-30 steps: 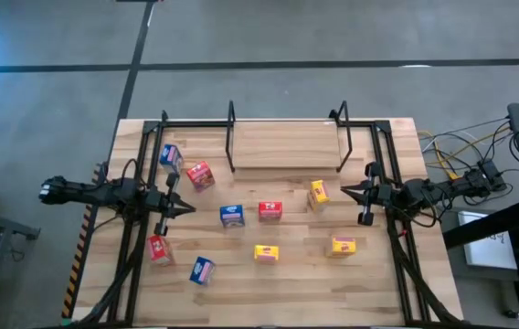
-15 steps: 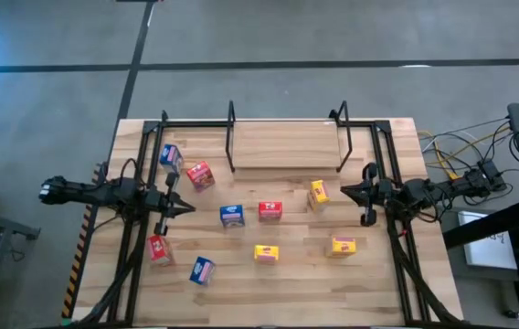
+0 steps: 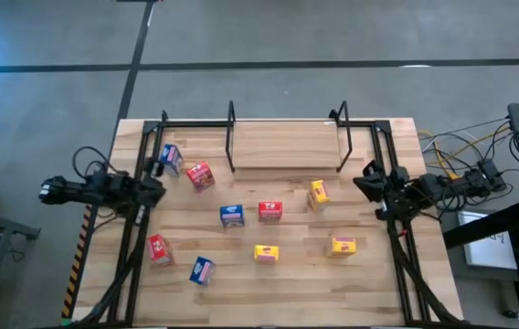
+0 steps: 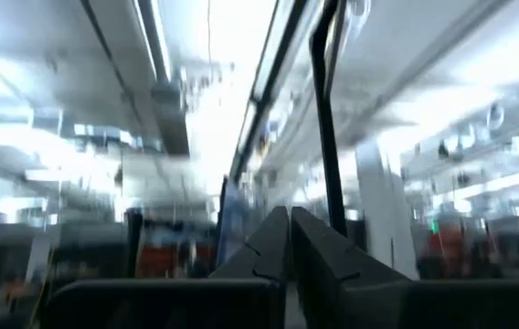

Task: Stack cereal on shelf
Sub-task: Put the top yellow cereal box on the shelf

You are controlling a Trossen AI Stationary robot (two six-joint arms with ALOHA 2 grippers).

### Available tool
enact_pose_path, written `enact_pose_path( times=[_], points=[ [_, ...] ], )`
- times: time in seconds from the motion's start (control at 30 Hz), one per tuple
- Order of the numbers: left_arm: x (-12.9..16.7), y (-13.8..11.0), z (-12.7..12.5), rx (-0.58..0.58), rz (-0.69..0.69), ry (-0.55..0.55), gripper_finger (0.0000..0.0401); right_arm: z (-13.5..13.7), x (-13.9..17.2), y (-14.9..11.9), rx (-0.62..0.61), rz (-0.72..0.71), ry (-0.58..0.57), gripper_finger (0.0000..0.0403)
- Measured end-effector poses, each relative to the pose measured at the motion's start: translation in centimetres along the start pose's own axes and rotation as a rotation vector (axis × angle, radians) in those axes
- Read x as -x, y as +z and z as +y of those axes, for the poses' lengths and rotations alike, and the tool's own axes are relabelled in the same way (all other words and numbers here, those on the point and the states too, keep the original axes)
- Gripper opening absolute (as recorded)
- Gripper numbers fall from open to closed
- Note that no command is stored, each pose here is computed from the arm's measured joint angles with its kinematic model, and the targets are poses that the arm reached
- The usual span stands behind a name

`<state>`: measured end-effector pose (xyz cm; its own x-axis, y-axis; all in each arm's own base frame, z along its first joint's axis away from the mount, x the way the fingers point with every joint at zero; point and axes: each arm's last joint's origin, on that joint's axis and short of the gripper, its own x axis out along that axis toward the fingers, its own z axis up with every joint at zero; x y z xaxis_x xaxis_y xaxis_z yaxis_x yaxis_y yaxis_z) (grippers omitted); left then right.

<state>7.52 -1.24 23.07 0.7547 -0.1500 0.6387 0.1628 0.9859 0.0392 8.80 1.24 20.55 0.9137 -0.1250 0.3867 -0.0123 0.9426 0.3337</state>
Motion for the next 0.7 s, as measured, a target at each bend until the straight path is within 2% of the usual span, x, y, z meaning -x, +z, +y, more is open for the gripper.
enact_pose_path(
  times=[0.17, 0.37, 0.47, 0.7],
  points=[
    [0.0, 0.9, 0.0, -0.036, -0.096, 0.005, 0.0, 0.1, -0.2, 0.2, -0.007, -0.027, -0.006, 0.0013],
    [0.1, 1.1, 0.1, -0.132, -0.107, 0.044, 0.0, 0.4, -0.8, 1.2, -0.009, -0.041, -0.044, 0.0013],
    [0.1, 1.3, 0.2, -0.131, -0.131, 0.082, 0.0, 0.7, -1.4, 2.1, -0.011, -0.049, -0.084, 0.0013],
    [0.2, 1.8, 0.2, -0.128, -0.182, 0.087, 0.0, 2.0, -3.8, 4.0, -0.044, 0.014, -0.14, 0.0013]
  ],
)
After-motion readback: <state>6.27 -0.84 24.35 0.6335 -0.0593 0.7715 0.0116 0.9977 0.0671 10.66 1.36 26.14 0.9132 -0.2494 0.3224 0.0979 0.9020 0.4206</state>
